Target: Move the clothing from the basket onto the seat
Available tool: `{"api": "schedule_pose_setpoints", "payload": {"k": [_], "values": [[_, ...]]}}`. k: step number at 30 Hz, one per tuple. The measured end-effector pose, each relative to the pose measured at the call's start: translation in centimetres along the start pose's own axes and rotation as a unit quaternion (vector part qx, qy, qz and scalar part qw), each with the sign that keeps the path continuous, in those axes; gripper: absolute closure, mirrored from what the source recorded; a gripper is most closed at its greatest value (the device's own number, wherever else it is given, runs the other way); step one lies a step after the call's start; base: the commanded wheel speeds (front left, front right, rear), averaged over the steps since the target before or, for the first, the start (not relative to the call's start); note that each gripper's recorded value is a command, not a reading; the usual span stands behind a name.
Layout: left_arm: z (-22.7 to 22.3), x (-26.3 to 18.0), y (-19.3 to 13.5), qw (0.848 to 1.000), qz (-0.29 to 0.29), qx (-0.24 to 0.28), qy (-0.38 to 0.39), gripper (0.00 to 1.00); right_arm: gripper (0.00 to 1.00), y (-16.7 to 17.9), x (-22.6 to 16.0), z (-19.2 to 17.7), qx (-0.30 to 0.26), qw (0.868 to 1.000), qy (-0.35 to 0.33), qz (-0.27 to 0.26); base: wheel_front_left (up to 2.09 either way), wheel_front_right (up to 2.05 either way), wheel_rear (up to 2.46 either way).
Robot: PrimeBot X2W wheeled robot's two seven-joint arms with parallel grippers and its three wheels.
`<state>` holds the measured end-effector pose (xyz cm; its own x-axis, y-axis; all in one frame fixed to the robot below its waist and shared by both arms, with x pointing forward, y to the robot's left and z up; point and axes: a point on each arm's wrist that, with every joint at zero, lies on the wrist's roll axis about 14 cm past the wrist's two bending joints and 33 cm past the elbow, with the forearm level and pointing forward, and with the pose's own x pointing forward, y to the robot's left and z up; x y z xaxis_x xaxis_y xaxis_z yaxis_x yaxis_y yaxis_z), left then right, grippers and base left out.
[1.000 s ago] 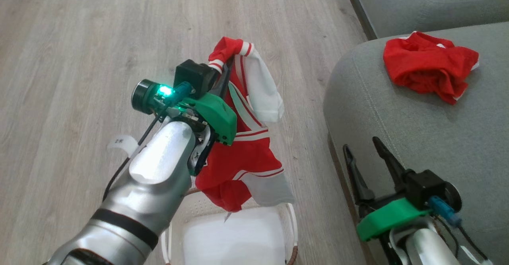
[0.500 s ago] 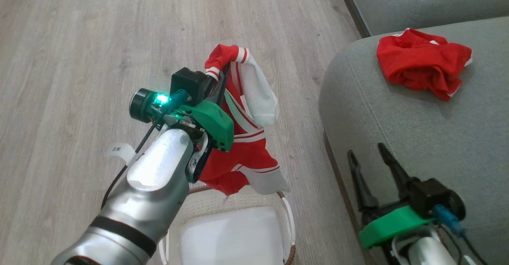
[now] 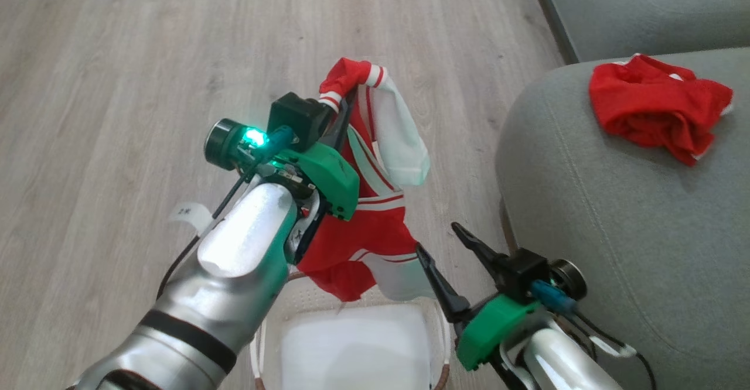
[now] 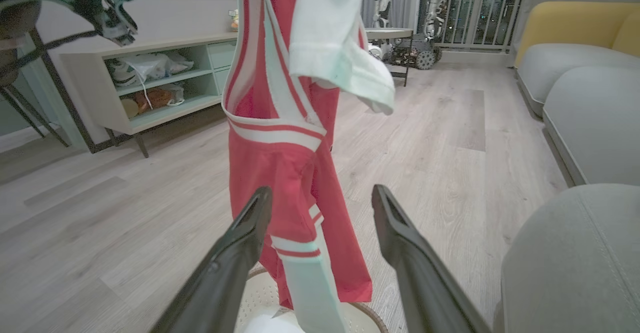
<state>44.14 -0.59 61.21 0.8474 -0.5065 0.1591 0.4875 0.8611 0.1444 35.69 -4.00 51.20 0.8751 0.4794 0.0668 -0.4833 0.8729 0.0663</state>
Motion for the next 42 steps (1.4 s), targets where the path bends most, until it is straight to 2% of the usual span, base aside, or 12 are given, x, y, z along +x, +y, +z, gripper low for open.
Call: {"api": "schedule_pose_setpoints", "payload": {"k": [13, 16, 17, 18, 20, 24, 25, 26, 37, 38, 39, 42], "values": [[1.2, -1.3, 0.0, 1.000, -0.001, 0.008, -0.012, 1.00, 0.00, 3.8, 3.3, -2.5, -0.030, 0.994, 0.060, 0.091, 0.00, 0.00, 0.00], [1.4, -1.4, -0.1, 1.000, -0.003, 0.009, -0.013, 1.00, 0.28, 3.9, 3.8, -2.9, -0.029, 0.993, 0.069, 0.095, 0.00, 0.00, 0.00], [1.5, -1.4, -0.1, 1.000, -0.002, 0.008, -0.015, 1.00, 0.33, 3.8, 3.9, -3.0, -0.028, 0.993, 0.072, 0.095, 0.00, 0.00, 0.00], [1.5, -1.4, -0.2, 1.000, -0.003, 0.006, -0.017, 1.00, 0.33, 3.8, 3.9, -3.1, -0.027, 0.992, 0.075, 0.095, 0.00, 0.00, 0.00], [1.6, -1.4, -0.4, 1.000, -0.006, 0.005, -0.017, 1.00, 0.51, 3.8, 4.1, -3.3, -0.026, 0.992, 0.079, 0.097, 0.00, 0.00, 0.00], [1.7, -1.2, -0.3, 1.000, 0.000, -0.002, -0.019, 1.00, 0.71, 3.8, 4.6, -3.3, -0.028, 0.991, 0.082, 0.100, 0.00, 0.00, 0.00], [1.6, -1.2, -0.3, 1.000, 0.001, -0.003, -0.019, 1.00, 0.80, 3.7, 4.8, -3.2, -0.029, 0.991, 0.081, 0.100, 0.00, 0.00, 0.00], [1.5, -1.1, -0.3, 1.000, 0.002, -0.004, -0.018, 1.00, 1.00, 3.6, 5.0, -3.0, -0.028, 0.992, 0.079, 0.099, 0.00, 0.00, 0.00], [-1.3, -1.3, 0.7, 0.999, 0.026, -0.036, 0.009, 1.00, 1.00, 1.3, 6.0, 1.4, -0.011, 0.998, 0.009, 0.063, 0.00, 0.00, 0.00], [-1.7, -1.4, 0.8, 0.999, 0.030, -0.041, 0.013, 0.89, 1.00, 0.9, 6.0, 2.1, -0.011, 0.998, -0.002, 0.057, 0.00, 0.00, 0.00], [-2.2, -1.5, 1.0, 0.998, 0.034, -0.047, 0.016, 0.74, 1.00, 0.5, 6.1, 2.8, -0.015, 0.998, -0.013, 0.052, 0.00, 0.00, 0.00], [-3.3, -1.8, 0.9, 0.997, 0.040, -0.059, 0.025, 0.17, 1.00, -0.8, 6.2, 5.6, -0.029, 0.998, -0.051, 0.035, 0.00, 0.00, 0.00]]}}
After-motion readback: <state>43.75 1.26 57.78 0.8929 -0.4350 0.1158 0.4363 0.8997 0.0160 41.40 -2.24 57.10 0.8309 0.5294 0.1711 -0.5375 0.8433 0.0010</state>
